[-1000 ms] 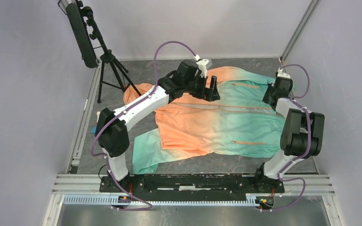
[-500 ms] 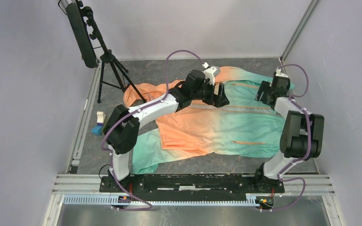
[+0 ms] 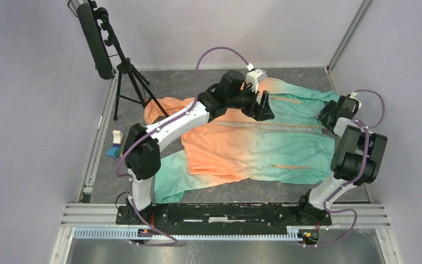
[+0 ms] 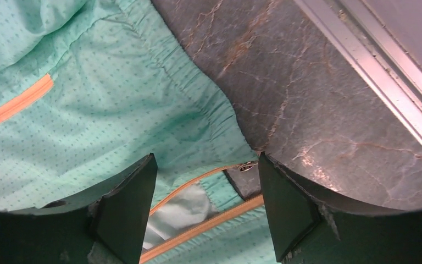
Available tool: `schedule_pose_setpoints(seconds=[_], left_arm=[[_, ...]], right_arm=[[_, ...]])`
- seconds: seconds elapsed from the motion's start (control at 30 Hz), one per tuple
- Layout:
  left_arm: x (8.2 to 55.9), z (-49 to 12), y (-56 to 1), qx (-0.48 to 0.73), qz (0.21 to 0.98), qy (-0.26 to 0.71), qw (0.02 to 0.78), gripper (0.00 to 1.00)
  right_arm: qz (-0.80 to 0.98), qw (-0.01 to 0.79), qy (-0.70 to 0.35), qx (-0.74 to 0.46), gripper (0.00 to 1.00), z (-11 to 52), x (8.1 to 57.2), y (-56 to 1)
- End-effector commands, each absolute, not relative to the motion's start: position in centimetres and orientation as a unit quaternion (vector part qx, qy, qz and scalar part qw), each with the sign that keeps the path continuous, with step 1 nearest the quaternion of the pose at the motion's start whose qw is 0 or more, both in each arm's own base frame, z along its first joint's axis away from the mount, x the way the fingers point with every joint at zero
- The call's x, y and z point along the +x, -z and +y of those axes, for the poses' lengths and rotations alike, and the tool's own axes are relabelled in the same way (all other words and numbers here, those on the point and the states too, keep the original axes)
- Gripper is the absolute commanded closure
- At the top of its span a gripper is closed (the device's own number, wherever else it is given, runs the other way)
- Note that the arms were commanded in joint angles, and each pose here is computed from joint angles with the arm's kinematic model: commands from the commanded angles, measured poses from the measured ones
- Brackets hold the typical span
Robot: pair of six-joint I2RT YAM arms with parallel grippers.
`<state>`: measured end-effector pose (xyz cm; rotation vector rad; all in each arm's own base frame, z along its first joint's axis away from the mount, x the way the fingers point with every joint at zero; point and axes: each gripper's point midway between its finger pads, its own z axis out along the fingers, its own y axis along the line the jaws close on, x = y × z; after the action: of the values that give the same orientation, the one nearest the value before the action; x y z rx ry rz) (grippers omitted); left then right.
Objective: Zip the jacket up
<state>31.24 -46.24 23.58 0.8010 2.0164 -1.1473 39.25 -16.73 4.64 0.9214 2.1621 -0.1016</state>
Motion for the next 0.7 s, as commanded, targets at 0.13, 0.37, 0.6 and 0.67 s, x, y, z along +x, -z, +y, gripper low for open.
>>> schedule_pose_setpoints(seconds=[0.13, 0.37, 0.6, 0.67], left_arm=[[32.1, -48.1, -25.8, 0.375, 0.731, 0.434, 0.371, 0.15], [33.8, -49.9, -25.9, 0.399, 0.710, 0.429, 0.391, 0.14], [34.6, -51.8, -25.4, 0.406, 0.694, 0.438, 0.402, 0.13], [34.7, -52.4, -24.8, 0.407, 0.690, 0.442, 0.404, 0.13]], right_arm=[[0.837, 0.400, 0.041, 0.371, 0.37, -17.0, 40.3, -4.4], [0.847, 0.386, 0.036, 0.363, 0.61, -16.8, 40.6, -3.5], [0.858, 0.393, 0.060, 0.325, 1.00, -15.6, 41.3, -6.5], [0.862, 0.401, 0.064, 0.304, 1.00, -14.4, 41.7, -8.1]])
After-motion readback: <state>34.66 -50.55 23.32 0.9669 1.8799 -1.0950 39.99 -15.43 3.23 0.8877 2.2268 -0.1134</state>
